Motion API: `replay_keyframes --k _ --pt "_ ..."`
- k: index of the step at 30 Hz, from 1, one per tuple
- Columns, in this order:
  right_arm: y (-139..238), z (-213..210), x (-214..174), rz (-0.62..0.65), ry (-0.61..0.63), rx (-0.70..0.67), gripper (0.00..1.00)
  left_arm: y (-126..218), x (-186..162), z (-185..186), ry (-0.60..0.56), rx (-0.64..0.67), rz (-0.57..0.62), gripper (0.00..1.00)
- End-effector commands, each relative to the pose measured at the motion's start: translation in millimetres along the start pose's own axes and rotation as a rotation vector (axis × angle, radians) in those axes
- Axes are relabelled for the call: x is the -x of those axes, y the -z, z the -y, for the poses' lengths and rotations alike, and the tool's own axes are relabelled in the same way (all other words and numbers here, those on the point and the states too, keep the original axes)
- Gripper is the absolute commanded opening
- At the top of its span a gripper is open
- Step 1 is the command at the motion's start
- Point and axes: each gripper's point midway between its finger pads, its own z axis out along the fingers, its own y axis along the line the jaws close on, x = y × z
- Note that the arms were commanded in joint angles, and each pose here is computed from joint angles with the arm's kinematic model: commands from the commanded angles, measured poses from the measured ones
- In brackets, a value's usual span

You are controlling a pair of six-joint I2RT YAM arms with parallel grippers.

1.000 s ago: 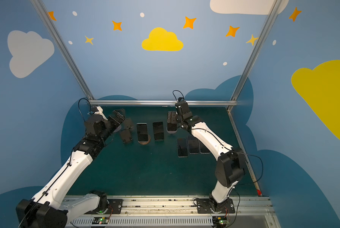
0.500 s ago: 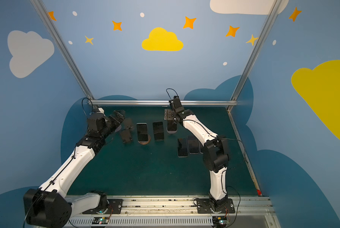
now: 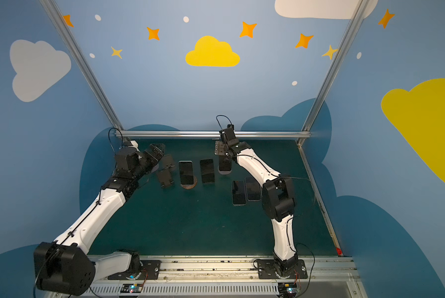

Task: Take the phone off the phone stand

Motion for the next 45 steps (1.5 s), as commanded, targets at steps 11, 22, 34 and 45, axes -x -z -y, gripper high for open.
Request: replay_keyframes --k 11,22,34,45 --pt "-18.0 -4.5 -0.2 0.014 0.009 -0.009 0.92 -6.5 -1.7 -3.4 0.005 -0.010 -0.012 1.00" --pt "-28.0 -4.6 -9.2 0.015 0.002 -0.003 0.92 -5.6 -1.6 -1.2 0.007 -0.020 -0.013 1.00" --pt "-30.0 0.3 -19.9 0.013 -0.005 -0.021 0.92 -6.9 -2.8 -1.8 0.010 -0.021 -0.019 1.00" --pt "-42.0 -1.4 -22.1 0.010 -0.004 -0.022 0.89 -6.7 -2.5 -1.7 0.010 -0.021 -0.018 1.00"
